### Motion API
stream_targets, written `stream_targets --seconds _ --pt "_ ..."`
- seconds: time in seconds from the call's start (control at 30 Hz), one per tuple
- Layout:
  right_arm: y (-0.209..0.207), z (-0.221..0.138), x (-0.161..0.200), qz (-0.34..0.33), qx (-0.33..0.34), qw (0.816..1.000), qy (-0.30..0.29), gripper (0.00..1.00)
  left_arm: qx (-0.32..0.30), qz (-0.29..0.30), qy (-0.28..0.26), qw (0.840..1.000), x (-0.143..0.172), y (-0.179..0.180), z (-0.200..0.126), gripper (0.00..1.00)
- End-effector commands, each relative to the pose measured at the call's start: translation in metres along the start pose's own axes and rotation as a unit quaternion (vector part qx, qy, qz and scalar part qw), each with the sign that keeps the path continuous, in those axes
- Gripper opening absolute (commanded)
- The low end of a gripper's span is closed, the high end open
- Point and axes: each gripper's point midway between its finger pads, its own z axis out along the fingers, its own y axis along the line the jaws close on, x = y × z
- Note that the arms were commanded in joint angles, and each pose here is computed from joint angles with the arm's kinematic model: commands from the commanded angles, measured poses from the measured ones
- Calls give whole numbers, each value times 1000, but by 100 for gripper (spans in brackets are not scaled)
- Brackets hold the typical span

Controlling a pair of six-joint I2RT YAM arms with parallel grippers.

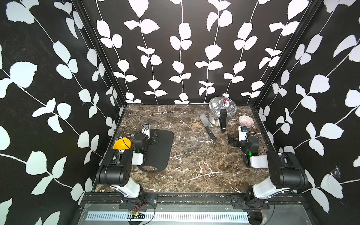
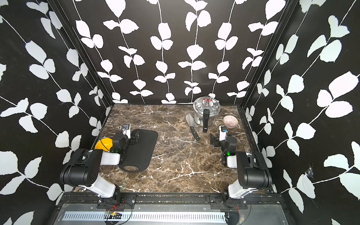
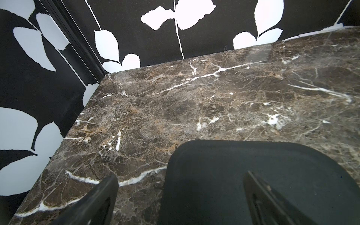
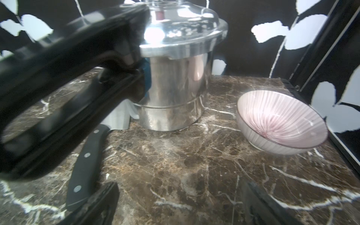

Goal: Align the knife with the edge of the cutting board
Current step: Adjust the work surface at the center of the board.

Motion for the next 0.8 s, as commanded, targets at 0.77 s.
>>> stream_targets --seconds 0.77 --pt "-2 -88 -59 230 129 963 60 100 21 -211 197 957 -47 2 -14 99"
